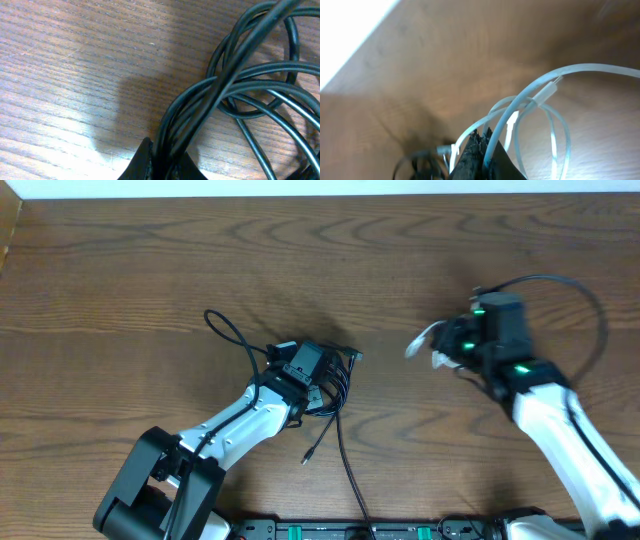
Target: Untangle cables
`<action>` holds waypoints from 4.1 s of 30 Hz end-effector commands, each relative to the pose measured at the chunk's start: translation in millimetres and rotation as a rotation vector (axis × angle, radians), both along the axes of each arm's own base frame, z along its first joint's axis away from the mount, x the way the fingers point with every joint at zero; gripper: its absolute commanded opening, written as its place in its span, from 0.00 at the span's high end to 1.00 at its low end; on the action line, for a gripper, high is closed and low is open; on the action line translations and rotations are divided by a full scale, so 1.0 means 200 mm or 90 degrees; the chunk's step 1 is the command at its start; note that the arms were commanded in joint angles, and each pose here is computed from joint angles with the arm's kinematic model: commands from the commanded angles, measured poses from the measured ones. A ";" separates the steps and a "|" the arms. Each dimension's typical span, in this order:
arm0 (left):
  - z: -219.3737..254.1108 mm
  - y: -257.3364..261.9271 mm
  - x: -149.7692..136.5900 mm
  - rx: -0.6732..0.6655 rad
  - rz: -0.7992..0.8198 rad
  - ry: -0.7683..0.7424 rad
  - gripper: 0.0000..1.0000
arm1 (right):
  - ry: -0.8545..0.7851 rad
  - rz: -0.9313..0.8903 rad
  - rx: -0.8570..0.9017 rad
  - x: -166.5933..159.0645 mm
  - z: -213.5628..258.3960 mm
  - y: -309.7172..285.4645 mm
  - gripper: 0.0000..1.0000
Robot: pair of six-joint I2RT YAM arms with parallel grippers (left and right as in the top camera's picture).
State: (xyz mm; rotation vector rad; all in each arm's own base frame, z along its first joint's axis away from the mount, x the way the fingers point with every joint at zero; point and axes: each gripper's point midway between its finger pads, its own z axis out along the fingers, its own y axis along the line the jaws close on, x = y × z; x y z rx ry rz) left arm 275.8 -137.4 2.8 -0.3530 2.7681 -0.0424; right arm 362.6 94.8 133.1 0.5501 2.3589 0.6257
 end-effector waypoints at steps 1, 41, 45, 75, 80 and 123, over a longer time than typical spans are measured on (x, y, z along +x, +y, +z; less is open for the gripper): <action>0.00 0.01 0.01 0.010 0.005 -0.004 0.92 | -0.089 -0.014 -0.130 0.00 0.18 -0.27 0.99; -0.01 -0.05 -0.03 -0.031 -0.006 0.021 0.92 | 0.100 -0.513 -0.579 -0.25 0.26 -2.44 0.99; -0.01 -0.05 -0.02 -0.034 -0.007 0.017 0.92 | 0.207 -0.504 -0.537 -0.37 -0.03 -2.52 0.99; 0.65 -0.51 0.12 -0.391 -0.147 -0.180 0.92 | 0.060 -0.066 0.083 0.06 0.34 -0.74 0.01; 0.80 -0.51 0.10 -0.420 -0.160 -0.224 0.92 | 0.132 0.101 0.077 -0.07 0.25 -0.35 0.01; 0.71 -0.56 -0.26 -0.471 -0.291 -0.031 0.92 | -0.057 -0.040 -0.486 0.11 0.40 -0.05 0.81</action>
